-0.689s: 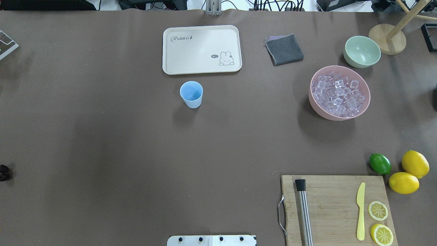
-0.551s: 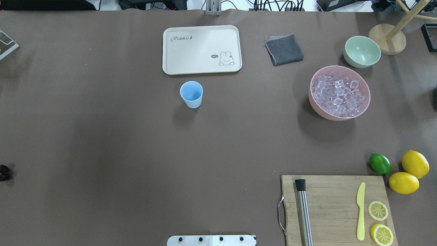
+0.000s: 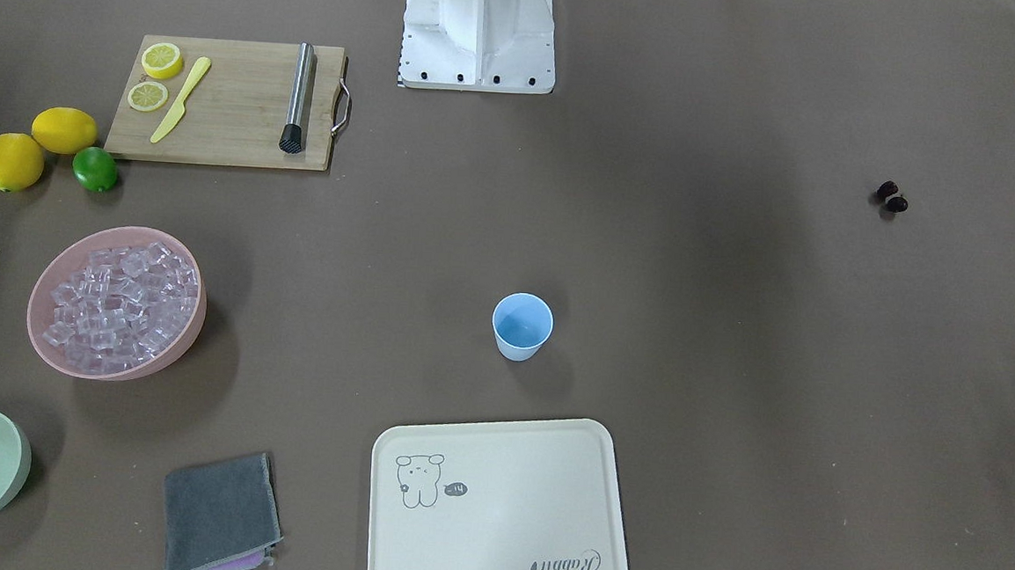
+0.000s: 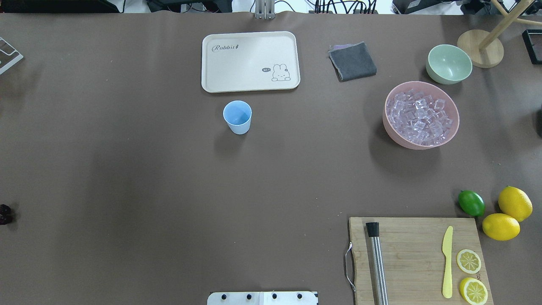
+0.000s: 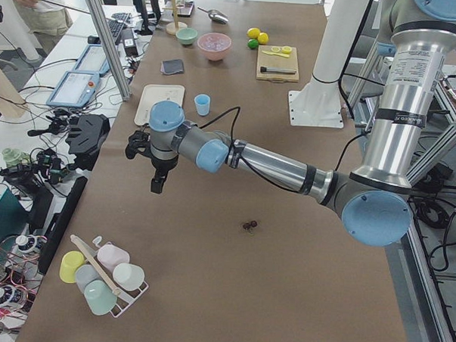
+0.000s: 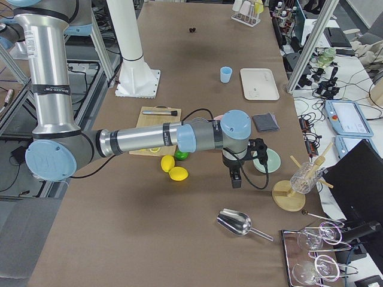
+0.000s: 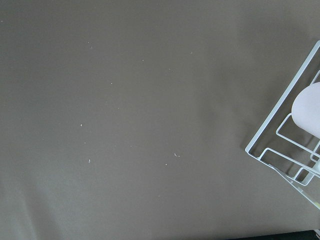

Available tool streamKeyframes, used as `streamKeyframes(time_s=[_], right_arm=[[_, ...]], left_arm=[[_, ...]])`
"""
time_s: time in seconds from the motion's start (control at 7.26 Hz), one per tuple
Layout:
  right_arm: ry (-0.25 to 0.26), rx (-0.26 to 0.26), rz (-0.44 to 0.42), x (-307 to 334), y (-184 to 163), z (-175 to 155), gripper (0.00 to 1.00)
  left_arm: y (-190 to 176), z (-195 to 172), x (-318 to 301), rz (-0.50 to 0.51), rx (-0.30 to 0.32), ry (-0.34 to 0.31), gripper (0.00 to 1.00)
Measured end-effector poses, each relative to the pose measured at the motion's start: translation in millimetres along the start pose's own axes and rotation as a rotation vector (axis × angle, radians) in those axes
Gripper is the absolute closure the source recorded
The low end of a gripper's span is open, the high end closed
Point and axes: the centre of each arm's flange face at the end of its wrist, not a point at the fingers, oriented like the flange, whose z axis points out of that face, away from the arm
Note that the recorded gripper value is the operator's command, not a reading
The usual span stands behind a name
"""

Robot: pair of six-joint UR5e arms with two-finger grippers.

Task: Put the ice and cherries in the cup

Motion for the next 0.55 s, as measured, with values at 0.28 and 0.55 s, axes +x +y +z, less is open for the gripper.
streamKeyframes(time_s=[0.28, 0.55], right_arm=[[-0.038, 0.014, -0.007, -74, -21, 11, 0.00], [-0.094, 0.072, -0.014, -168, -40, 48, 0.02]], left_arm=[[0, 3, -3, -0.006, -0.004, -0.003, 0.02], [0, 5, -4, -0.007, -0.007, -0.005, 0.02]])
